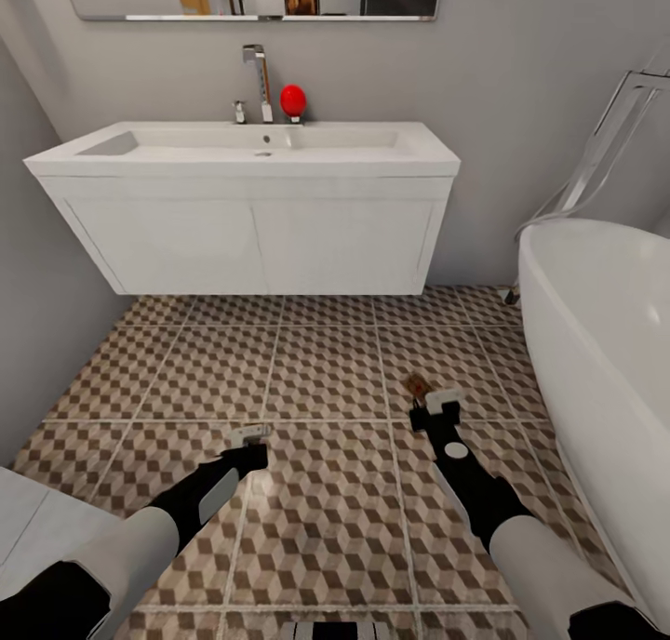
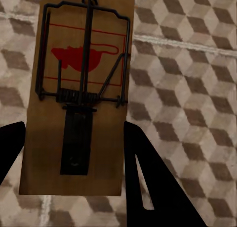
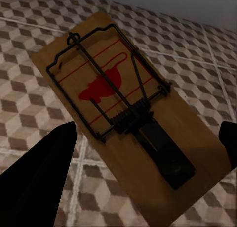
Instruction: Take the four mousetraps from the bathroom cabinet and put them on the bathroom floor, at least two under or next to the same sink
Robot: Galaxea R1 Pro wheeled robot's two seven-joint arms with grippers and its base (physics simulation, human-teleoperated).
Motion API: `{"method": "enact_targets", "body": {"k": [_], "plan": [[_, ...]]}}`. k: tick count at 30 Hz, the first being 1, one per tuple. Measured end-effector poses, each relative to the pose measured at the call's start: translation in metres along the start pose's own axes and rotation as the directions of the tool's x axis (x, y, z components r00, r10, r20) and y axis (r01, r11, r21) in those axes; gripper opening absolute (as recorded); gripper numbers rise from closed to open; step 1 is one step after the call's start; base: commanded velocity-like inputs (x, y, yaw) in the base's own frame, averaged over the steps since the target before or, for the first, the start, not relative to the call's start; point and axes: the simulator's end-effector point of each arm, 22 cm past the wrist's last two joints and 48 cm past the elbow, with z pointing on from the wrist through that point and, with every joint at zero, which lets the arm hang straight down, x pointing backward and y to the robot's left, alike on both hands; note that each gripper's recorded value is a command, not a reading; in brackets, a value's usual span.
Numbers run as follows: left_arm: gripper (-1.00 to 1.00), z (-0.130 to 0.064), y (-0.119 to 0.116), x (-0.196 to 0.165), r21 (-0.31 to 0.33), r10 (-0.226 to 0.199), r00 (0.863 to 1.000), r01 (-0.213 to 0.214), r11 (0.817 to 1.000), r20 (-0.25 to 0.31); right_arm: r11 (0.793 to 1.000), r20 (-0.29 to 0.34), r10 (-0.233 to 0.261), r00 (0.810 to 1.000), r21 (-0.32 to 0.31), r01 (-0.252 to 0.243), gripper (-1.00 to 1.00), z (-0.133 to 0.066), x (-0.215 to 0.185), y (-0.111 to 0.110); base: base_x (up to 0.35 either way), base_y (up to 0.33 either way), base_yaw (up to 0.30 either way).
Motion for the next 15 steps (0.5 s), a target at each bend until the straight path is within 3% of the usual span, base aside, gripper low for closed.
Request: {"method": "enact_targets", "body": {"k": [4,15], "plan": [[-1.00,0.007,0.019,0.005,-0.033,0.001,1.000,-0.001,0.999,0.001,1.000,-0.062,-0.001,0.998,0.000,0.001,-1.00,0.003,0.021,0.004,0.000,0.000,-0.073],[-1.00,0.024,0.038,-0.004,-0.030,0.012,0.998,-0.010,1.000,0.054,1.000,-0.100,0.023,0.995,-0.015,-0.024,-1.00,0.010,0.057,0.034,0.000,0.000,-0.029]]}}
